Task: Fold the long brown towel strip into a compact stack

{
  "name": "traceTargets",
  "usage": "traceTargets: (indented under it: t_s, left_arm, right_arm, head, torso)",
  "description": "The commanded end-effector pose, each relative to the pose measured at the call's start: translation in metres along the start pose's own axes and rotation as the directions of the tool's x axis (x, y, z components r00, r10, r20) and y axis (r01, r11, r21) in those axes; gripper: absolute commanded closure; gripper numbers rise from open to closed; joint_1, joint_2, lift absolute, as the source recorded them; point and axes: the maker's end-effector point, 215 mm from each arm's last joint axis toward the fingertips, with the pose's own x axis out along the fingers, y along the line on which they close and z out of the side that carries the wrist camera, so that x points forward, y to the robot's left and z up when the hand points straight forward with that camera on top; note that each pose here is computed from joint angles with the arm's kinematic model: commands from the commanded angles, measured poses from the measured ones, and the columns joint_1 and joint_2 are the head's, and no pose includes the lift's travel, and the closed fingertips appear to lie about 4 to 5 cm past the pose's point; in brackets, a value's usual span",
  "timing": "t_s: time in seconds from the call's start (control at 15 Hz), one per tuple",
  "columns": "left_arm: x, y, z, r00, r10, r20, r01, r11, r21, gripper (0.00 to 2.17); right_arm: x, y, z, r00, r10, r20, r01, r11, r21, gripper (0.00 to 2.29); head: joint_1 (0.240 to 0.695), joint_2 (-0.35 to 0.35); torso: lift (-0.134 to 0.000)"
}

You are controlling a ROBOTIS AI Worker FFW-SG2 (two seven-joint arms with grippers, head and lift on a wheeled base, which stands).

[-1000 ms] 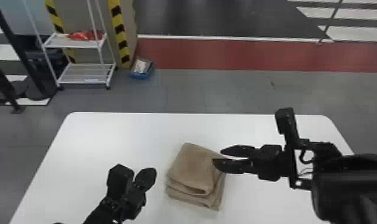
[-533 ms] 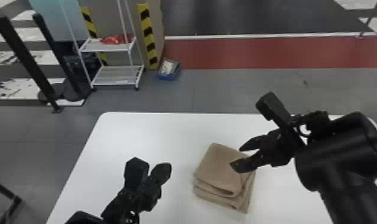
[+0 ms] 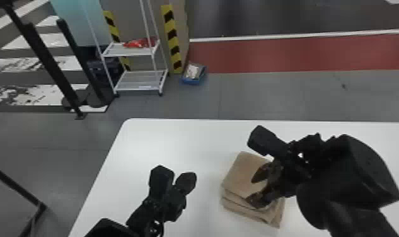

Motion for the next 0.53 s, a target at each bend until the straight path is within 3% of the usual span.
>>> traceTargets:
  t_s: [0.0, 0.47]
  left_arm:
    - [0.000, 0.000, -0.003, 1.000, 0.000, -0.005, 0.000, 1.000, -0.001, 1.32]
    - [0.000, 0.000, -0.008, 1.000, 0.000, -0.013, 0.000, 1.000, 0.001, 1.32]
  right_arm:
    - [0.014, 0.008, -0.013, 0.998, 0.011, -0.060, -0.014, 0.999, -0.042, 0.53]
    - [0.032, 0.014, -0.039, 0.984, 0.004, -0.181, -0.022, 0.995, -0.099, 0.65]
  head:
    - [0.695, 0.171]
    - [0.695, 0.172]
  torso:
    - [0.000]
    - [0.000]
